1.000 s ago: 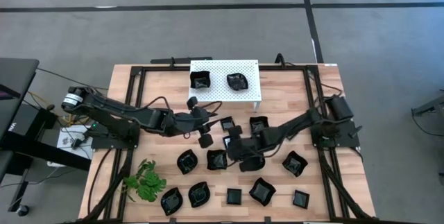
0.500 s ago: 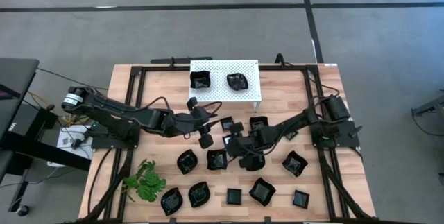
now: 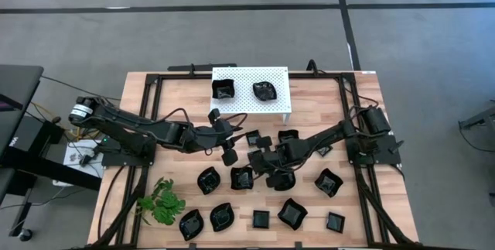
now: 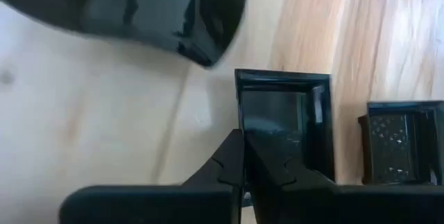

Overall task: Pick & Place Mini shaped plates
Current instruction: Put the square plate on the shelf

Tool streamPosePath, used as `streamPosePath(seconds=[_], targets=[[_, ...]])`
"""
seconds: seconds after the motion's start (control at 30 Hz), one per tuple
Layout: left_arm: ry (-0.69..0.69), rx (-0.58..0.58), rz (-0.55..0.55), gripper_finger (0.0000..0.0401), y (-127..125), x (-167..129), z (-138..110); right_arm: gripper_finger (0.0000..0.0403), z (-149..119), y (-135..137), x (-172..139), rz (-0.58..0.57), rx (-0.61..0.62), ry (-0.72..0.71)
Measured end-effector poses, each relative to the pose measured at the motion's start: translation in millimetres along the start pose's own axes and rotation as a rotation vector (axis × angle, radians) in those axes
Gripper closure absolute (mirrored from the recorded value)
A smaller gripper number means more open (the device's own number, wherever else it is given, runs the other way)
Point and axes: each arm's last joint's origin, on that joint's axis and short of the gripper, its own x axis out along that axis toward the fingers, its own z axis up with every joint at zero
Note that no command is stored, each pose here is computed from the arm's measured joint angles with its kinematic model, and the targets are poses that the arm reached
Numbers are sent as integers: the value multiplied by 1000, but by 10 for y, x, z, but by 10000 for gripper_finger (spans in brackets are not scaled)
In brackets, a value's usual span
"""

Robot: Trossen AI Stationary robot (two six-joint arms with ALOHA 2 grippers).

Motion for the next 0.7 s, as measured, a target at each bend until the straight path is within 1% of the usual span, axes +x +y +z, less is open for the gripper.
streamPosePath(seconds=[0.13, 0.33, 0.4, 0.5, 0.6, 0.7], targets=[[-1, -1, 0, 298, 0, 0, 1, 400, 123, 18, -121, 9, 28, 31], [-13, 8, -2, 298, 8, -17, 23, 401, 328, -25, -372, -14, 25, 89], [-20, 4, -3, 298, 18, -36, 37, 401, 388, -35, -464, -42, 13, 107], [-22, 5, -3, 298, 25, -47, 45, 402, 453, -57, -624, -144, -21, 161], [-22, 5, -3, 298, 25, -48, 46, 402, 449, -117, -760, -303, -57, 243], [-22, 5, -3, 298, 26, -49, 45, 402, 432, -200, -954, -442, -57, 279]])
